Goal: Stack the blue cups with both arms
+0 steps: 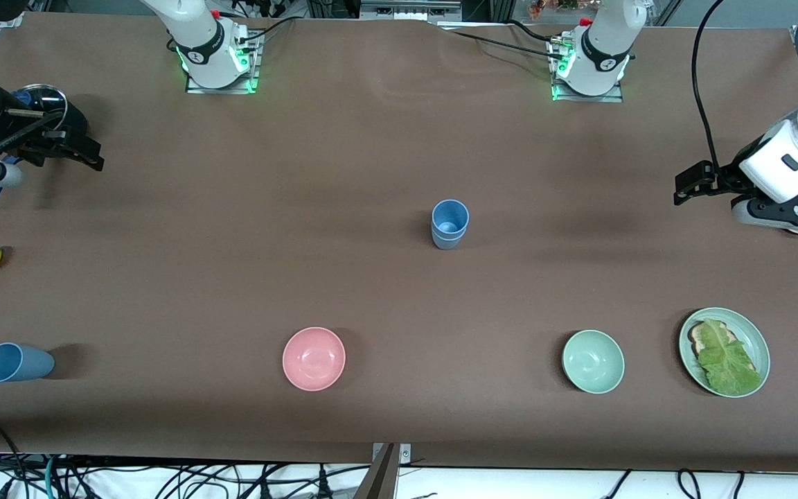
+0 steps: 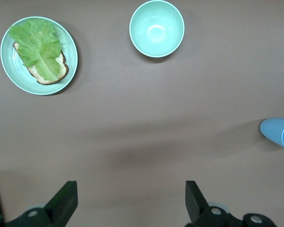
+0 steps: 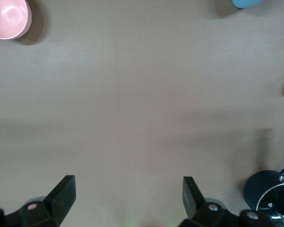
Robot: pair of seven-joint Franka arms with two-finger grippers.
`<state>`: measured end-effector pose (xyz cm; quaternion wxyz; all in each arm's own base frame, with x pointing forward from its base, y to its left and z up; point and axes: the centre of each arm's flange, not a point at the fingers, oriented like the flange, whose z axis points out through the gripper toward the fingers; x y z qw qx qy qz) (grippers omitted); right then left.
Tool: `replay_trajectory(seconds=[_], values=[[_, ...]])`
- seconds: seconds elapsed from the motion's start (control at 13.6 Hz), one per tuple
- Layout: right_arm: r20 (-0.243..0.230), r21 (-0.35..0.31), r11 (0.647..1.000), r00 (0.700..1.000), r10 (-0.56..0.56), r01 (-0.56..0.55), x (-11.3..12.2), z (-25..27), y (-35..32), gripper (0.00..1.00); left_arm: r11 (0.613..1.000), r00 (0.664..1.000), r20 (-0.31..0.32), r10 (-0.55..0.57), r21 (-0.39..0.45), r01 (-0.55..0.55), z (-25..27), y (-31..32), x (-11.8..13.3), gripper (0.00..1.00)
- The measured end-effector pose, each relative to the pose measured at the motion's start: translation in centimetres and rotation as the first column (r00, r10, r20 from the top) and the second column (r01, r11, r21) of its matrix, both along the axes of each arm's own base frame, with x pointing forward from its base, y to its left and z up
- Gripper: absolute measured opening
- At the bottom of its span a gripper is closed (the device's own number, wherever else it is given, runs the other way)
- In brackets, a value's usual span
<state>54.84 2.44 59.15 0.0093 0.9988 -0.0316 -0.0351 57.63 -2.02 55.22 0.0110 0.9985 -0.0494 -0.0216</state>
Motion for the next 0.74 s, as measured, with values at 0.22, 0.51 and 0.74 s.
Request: replay_trajectory(seconds=[0.22,0.51,0.74], values=[[0.002,0.0,1.0,1.0,0.013,-0.013,0.0,0.0,1.0,1.0,1.0,1.0,0.0,0.002,0.0,-0.002,0.0,0.1,0.0,1.0],[0.006,0.0,1.0,1.0,0.02,-0.02,0.0,0.0,1.6,1.0,1.0,1.0,0.0,0.006,0.0,-0.006,0.0,0.4,0.0,1.0],[0.008,0.0,1.0,1.0,0.02,-0.02,0.1,-0.1,1.6,1.0,1.0,1.0,0.0,0.011,0.0,-0.011,0.0,0.6,0.0,1.0]])
